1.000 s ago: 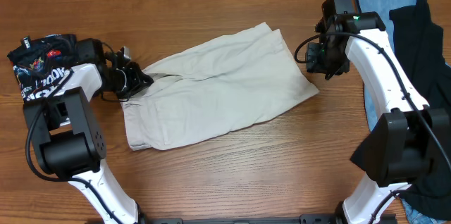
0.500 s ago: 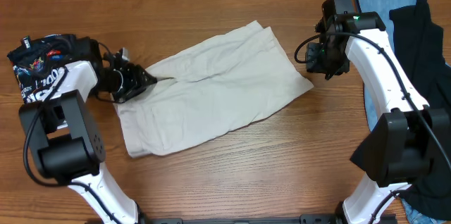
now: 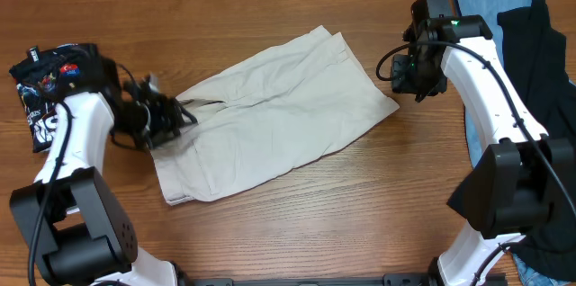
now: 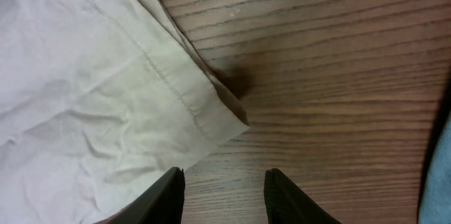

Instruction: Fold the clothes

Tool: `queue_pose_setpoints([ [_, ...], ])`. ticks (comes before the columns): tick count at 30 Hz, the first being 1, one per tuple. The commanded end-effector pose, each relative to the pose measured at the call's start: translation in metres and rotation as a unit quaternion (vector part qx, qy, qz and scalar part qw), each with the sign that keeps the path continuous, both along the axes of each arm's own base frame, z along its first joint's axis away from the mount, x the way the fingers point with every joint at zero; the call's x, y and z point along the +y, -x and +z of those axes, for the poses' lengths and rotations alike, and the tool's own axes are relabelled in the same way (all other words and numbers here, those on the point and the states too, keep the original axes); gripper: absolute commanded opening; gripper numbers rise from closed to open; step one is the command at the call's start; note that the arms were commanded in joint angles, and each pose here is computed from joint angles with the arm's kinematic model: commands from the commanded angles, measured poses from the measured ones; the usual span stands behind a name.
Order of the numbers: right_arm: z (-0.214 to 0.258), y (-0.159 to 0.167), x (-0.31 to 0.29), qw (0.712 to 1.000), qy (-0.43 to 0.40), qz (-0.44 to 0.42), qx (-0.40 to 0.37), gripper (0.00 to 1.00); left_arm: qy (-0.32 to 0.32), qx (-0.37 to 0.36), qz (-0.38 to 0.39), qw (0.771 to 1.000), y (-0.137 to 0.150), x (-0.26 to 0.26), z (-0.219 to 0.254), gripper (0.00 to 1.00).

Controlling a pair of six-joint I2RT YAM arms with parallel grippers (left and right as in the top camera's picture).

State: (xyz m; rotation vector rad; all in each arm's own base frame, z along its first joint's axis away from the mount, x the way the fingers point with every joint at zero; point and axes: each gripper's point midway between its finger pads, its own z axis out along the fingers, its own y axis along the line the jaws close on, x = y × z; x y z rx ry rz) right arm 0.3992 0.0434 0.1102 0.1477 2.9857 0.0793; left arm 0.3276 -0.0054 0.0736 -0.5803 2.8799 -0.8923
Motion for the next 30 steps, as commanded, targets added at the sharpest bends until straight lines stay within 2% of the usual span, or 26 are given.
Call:
queue_pose_setpoints([
  [1, -0.002, 0.0, -0.001, 1.0, 0.005, 0.001, 0.002, 0.41, 0.04, 0.027, -0.013, 0.999, 0.026, -0.019, -0.028, 0.55],
  [8, -0.003, 0.002, -0.002, 1.0, 0.006, 0.001, 0.007, 0.41, 0.048, 0.065, -0.007, 0.997, 0.068, -0.029, -0.07, 0.55],
  [11, -0.003, 0.004, -0.002, 1.0, 0.006, 0.001, 0.009, 0.41, 0.017, 0.08, 0.012, 0.997, 0.078, -0.022, -0.089, 0.55],
  [16, -0.003, 0.003, -0.002, 1.0, 0.006, 0.001, 0.009, 0.41, -0.032, 0.076, 0.037, 0.996, 0.081, -0.009, -0.11, 0.63],
  [20, -0.003, 0.004, -0.002, 1.0, 0.006, 0.001, 0.009, 0.41, -0.036, 0.057, 0.04, 0.997, 0.073, -0.007, -0.112, 0.66],
  [25, -0.003, 0.004, -0.002, 1.0, 0.006, 0.001, 0.009, 0.41, 0.035, 0.024, 0.025, 0.999, 0.063, -0.027, -0.096, 0.66],
  [29, -0.003, 0.004, -0.002, 1.0, 0.006, 0.001, 0.009, 0.41, 0.17, -0.02, -0.014, 0.985, 0.061, -0.063, -0.053, 0.66],
  [30, -0.003, 0.004, -0.002, 1.0, 0.006, 0.001, 0.009, 0.4, 0.186, -0.033, -0.027, 0.982, 0.062, -0.067, -0.043, 0.67],
])
